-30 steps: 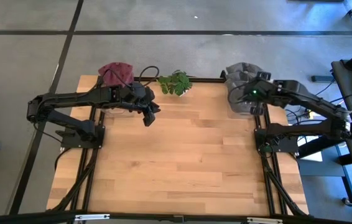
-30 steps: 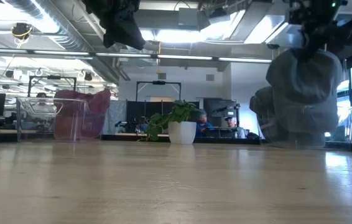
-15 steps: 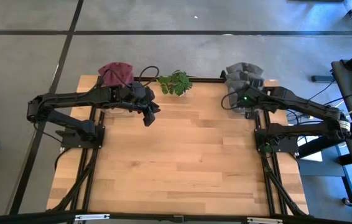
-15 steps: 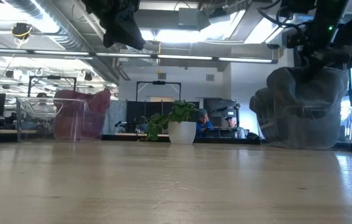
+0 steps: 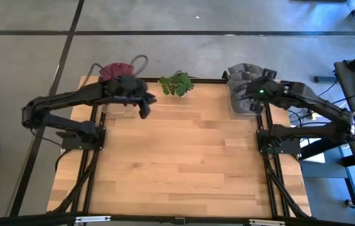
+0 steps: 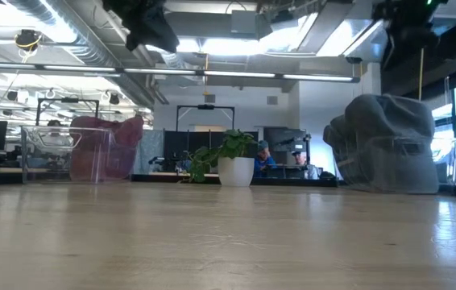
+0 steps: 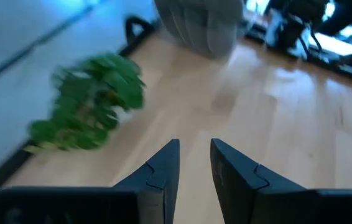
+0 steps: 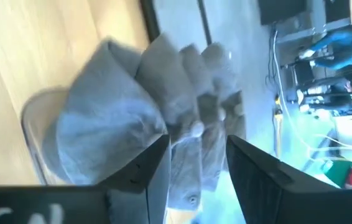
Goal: Pick & Place hat
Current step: Return to Home Position
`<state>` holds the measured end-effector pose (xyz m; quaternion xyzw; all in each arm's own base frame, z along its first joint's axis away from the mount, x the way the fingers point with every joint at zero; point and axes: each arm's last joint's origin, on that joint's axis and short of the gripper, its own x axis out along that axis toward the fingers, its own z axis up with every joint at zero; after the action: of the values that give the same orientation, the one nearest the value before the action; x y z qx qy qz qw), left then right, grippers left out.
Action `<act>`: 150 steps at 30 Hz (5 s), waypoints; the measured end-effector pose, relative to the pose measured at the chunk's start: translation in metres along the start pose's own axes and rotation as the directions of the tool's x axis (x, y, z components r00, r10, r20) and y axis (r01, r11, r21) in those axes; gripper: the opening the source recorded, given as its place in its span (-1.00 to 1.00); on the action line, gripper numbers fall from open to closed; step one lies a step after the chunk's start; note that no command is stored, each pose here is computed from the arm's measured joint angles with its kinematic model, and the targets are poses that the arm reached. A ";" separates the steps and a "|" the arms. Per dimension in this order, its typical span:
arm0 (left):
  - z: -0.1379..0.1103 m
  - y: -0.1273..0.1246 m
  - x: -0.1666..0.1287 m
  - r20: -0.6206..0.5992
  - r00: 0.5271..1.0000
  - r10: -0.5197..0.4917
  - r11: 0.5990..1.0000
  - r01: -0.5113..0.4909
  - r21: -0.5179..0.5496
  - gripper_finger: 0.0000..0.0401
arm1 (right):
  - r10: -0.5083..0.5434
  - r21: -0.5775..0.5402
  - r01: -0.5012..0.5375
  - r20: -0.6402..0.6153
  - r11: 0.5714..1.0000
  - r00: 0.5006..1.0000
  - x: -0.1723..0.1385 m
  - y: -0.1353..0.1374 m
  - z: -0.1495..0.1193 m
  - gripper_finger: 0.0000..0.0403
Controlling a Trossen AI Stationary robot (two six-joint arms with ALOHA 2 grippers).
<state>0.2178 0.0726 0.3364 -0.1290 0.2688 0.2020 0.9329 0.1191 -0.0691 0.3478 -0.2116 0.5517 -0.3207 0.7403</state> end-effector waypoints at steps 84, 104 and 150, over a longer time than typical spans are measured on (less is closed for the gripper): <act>-0.205 0.053 -0.009 0.547 0.836 0.039 0.937 0.159 -0.311 -0.55 | 0.041 0.280 -0.759 0.927 0.589 0.373 0.056 0.153 -0.063 -0.22; -0.205 0.053 -0.009 0.546 0.837 0.037 0.937 0.160 -0.309 -0.56 | -0.048 0.353 -0.697 0.908 0.624 0.417 0.071 0.162 -0.076 -0.22; -0.205 0.053 -0.009 0.547 0.836 0.041 0.938 0.156 -0.309 -0.55 | -0.044 0.305 -0.627 0.918 0.717 0.395 0.069 0.161 -0.077 -0.22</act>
<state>0.0950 0.0452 0.1656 -0.2339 -0.0508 0.2452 0.9395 0.0977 -0.0014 0.1699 0.0168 -0.0219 -0.1766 0.9839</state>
